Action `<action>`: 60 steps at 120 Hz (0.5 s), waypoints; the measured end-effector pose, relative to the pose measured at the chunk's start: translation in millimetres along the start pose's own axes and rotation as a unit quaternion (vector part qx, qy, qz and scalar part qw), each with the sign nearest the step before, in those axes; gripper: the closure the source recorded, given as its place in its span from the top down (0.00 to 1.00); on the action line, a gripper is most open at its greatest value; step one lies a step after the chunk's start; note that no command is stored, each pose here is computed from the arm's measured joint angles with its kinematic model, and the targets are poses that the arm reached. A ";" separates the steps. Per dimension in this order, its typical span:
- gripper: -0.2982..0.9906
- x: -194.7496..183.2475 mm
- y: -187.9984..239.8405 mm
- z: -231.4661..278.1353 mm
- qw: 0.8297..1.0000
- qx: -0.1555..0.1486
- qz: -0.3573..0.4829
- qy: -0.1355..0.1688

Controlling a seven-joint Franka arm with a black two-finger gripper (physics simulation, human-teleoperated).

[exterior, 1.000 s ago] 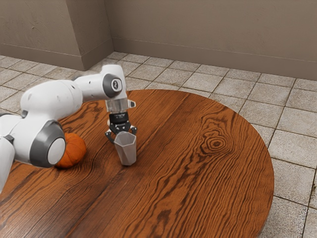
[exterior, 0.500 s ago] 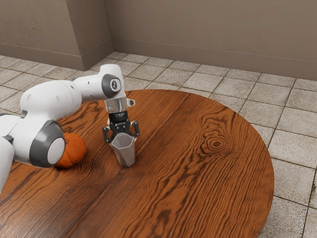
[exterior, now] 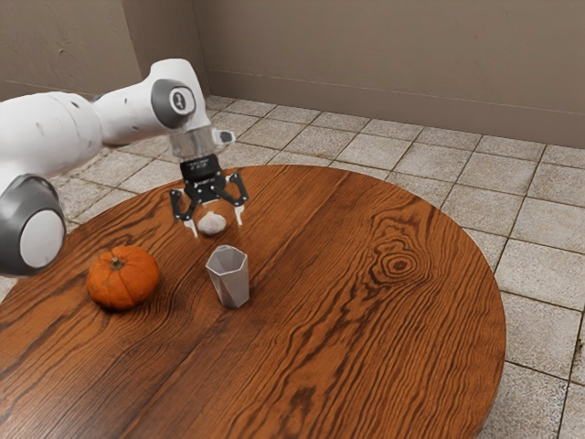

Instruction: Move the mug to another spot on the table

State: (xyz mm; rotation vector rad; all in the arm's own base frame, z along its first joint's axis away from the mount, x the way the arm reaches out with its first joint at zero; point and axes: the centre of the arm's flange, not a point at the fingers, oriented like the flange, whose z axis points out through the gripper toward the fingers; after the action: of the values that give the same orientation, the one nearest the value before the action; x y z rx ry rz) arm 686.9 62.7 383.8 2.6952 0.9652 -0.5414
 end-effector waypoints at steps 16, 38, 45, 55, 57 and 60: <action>0.76 -77.1 -4.8 -39.2 0.994 0.021 0.107 0.022; 0.77 -174.9 17.2 -102.6 0.944 0.084 0.297 0.121; 0.77 -185.1 17.3 -112.0 0.928 0.094 0.335 0.135; 0.77 -191.0 17.1 -119.6 0.908 0.103 0.379 0.144; 0.77 -192.0 17.4 -120.5 0.904 0.104 0.387 0.145; 0.77 -193.1 18.0 -121.4 0.899 0.107 0.399 0.146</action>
State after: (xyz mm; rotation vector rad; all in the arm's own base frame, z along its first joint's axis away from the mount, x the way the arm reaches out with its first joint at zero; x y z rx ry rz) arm 592.6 -19.5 575.3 3.0726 -0.2281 -0.0666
